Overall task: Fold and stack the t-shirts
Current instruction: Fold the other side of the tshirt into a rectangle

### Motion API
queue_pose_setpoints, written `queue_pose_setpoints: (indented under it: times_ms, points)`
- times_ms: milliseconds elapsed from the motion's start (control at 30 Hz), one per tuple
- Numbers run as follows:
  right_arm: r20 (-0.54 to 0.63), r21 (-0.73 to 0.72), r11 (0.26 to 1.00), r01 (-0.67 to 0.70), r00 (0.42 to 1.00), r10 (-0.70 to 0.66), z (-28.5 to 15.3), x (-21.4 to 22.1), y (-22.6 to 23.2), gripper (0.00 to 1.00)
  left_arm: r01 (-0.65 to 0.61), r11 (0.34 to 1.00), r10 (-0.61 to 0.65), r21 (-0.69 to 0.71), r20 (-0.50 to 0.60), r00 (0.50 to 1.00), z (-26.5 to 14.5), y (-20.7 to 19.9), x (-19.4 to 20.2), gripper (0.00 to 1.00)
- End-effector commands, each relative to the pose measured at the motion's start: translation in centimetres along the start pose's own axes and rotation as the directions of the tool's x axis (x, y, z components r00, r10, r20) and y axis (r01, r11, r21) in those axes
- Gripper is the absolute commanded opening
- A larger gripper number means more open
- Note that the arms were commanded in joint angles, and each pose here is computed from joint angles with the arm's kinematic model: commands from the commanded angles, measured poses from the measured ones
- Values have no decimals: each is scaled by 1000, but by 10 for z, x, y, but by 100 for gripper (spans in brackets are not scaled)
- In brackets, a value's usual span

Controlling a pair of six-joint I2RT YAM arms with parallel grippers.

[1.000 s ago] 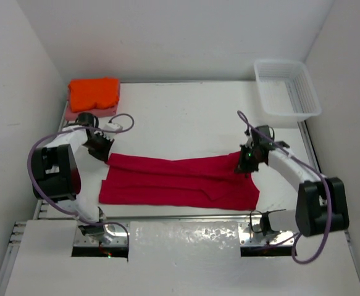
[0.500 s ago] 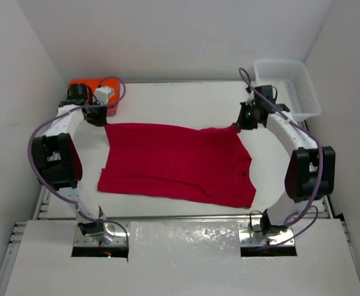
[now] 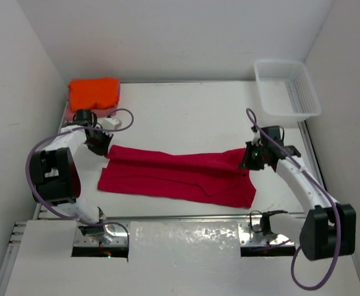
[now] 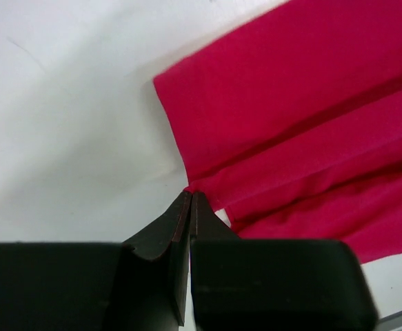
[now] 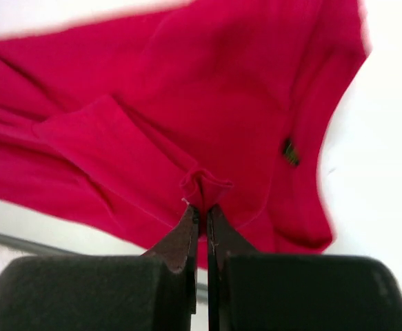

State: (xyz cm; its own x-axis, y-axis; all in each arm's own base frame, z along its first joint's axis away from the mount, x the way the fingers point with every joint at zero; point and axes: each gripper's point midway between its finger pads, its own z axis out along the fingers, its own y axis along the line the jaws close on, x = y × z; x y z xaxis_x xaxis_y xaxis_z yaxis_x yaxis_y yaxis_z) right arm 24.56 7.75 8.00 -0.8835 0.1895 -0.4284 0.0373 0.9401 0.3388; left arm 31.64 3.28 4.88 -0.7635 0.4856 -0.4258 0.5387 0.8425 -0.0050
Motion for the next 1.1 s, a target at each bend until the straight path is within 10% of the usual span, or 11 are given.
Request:
queue_pose_setpoints:
  times_ms: [0, 333, 400, 533, 833, 900, 933, 1067]
  points:
    - [-75, -14, 998, -59, 995, 58, 8, 42, 1, 0, -54, 998, 53, -39, -9, 999, -2, 7, 8, 0]
    - [-114, 4, 999, -45, 992, 45, 23, 58, -5, 0, -68, 998, 67, -12, -92, 993, 13, 6, 29, 0]
    - [-106, -4, 999, -48, 993, 47, 24, 58, -4, 0, -54, 999, 52, -10, -102, 993, 15, 6, 31, 12]
    - [-96, -40, 998, -48, 994, 44, 27, 57, 1, 0, -46, 999, 44, -21, -88, 995, 9, 10, 23, 74]
    - [-175, -23, 995, -94, 981, 88, 34, 86, -6, 0, -23, 998, 40, -53, 353, 935, -83, 15, -134, 69]
    - [-203, 13, 992, -129, 971, 129, 37, 102, -14, 0, -173, 985, 160, 2, 370, 915, -86, -42, -185, 57]
    - [-187, 23, 984, -178, 966, 180, 42, 112, -18, 0, -265, 923, 155, 281, 359, 920, -58, -147, -205, 37]
    - [-163, 23, 976, -216, 962, 217, 44, 115, -19, 0, -346, 824, 213, 450, 319, 923, -21, -258, -205, 40]
